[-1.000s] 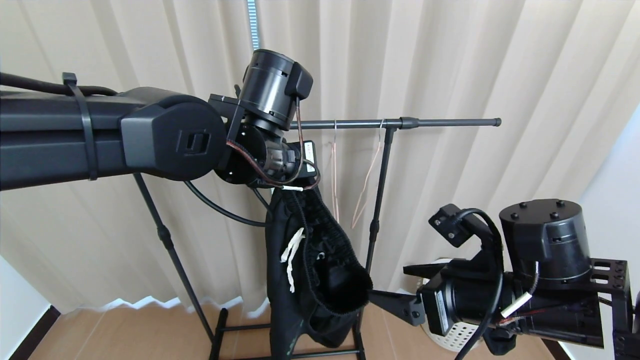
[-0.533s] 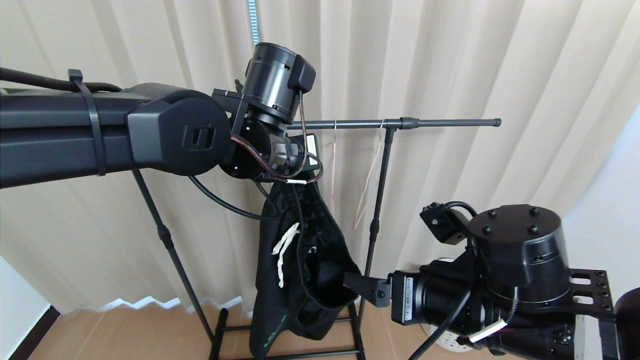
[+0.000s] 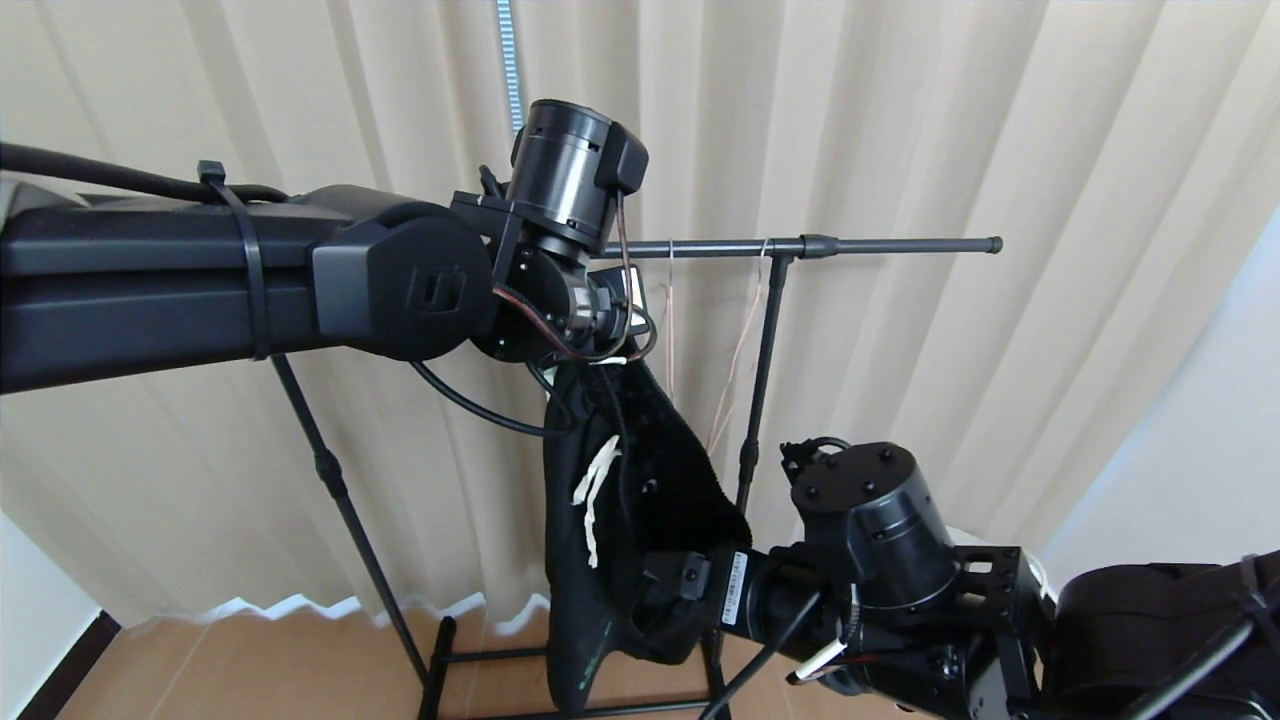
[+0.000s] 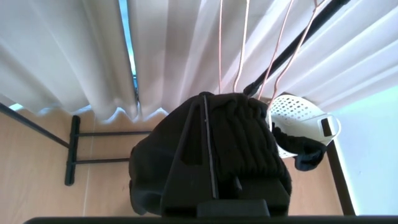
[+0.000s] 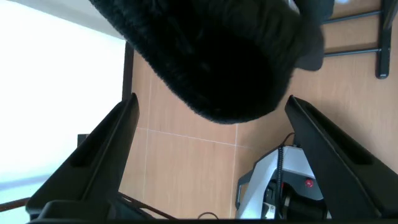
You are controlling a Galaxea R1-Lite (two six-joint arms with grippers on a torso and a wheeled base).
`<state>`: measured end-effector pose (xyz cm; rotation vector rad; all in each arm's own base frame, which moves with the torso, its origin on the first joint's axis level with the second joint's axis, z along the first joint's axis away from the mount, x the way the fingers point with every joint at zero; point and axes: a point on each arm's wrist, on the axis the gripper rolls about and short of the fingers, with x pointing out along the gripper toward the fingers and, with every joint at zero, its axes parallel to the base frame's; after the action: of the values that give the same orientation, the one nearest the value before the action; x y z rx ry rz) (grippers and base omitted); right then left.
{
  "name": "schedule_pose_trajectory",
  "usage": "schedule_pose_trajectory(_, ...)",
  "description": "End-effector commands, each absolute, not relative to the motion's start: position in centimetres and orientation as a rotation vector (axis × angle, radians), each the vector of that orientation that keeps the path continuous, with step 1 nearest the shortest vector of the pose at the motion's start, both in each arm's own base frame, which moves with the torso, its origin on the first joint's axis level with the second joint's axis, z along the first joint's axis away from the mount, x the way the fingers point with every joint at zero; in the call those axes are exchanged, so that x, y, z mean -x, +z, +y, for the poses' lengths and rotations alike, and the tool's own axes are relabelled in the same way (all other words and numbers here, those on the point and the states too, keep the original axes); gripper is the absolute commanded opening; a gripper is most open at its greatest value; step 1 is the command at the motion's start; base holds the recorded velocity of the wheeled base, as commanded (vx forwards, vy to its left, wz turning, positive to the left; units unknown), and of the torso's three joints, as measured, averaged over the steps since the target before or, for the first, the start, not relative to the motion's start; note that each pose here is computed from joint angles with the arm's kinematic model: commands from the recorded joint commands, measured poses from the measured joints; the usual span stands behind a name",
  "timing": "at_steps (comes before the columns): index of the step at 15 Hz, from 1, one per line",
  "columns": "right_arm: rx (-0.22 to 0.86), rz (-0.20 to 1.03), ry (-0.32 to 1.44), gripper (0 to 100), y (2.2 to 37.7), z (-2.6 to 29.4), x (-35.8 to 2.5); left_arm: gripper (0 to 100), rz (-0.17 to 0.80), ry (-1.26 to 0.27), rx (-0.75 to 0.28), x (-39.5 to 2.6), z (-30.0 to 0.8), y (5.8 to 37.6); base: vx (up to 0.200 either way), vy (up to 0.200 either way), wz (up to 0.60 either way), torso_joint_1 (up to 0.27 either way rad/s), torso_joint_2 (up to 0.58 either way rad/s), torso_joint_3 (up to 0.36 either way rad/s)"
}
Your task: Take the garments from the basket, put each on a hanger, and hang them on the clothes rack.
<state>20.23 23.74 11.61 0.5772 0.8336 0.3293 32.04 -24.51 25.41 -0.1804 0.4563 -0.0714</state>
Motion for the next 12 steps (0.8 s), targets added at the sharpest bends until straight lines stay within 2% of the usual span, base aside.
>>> schedule_pose_trajectory(1,-0.577,0.863,0.28,100,10.0,24.0,-21.3,0,0.455,-0.07,0.186,-32.1,-24.6,25.3,0.0,0.0,0.0,0.0,0.0,0.0)
schedule_pose_trajectory(7,-0.589,0.883,0.209,100,8.5,23.5,-22.9,0,0.44,-0.073,0.207,-32.2,-24.7,25.8,0.0,0.0,0.0,0.0,0.0,0.0)
schedule_pose_trajectory(12,-0.579,0.898,0.196,100,8.2,23.2,-22.5,0,0.437,-0.069,0.211,-32.7,-24.8,25.7,0.0,0.0,0.0,0.0,0.0,0.0)
